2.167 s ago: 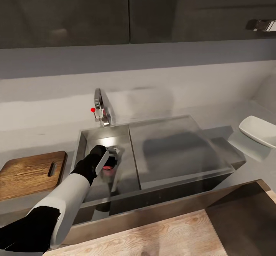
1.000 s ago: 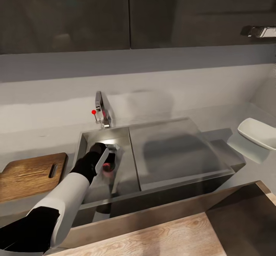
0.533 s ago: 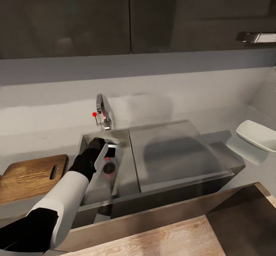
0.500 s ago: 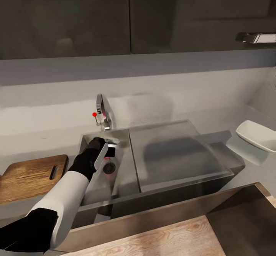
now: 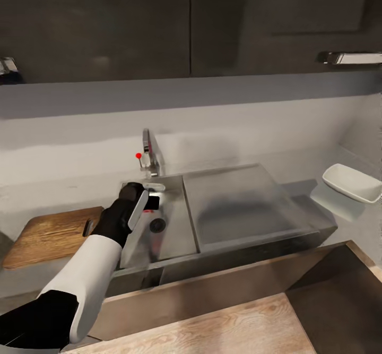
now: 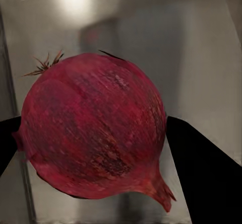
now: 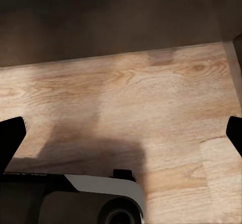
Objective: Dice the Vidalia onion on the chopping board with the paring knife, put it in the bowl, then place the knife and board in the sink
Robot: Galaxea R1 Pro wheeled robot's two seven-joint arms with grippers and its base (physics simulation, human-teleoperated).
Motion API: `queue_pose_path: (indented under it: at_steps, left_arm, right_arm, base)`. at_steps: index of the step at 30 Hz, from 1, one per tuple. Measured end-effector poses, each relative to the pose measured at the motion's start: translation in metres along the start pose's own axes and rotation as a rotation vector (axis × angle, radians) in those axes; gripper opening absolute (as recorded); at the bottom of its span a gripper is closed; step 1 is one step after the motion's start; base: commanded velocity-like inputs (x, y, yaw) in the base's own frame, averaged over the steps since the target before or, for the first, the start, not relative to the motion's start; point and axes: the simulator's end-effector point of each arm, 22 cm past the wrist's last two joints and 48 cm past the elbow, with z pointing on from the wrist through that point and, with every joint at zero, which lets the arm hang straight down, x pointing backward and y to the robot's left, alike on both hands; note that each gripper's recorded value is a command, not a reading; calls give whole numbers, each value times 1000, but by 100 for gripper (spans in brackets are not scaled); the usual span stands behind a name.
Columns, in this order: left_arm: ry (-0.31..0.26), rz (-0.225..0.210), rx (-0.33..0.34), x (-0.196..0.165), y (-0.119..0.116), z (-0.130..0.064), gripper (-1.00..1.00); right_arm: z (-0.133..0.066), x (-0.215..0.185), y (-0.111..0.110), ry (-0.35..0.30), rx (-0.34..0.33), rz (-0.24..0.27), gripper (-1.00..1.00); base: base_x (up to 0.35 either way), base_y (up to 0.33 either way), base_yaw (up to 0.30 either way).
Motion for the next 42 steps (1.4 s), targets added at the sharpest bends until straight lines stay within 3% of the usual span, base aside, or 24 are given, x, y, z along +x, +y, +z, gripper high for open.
queue_pose_path:
  at_steps: [13, 24, 42]
  left_arm:
    - [-85, -9, 9, -31, -1, -28, -100]
    - [-96, -10, 10, -35, -1, -37, -100]
    - [-100, -10, 11, -36, -2, -40, -100]
  right_arm:
    - [1, -8, -1, -21, 2, 0, 100]
    - [1, -15, -1, -38, 3, 1, 100]
    - [2, -19, -1, -46, 4, 1, 100]
  base:
    - [-49, 29, 0]
    - [-35, 173, 0]
    - [-183, 257, 0]
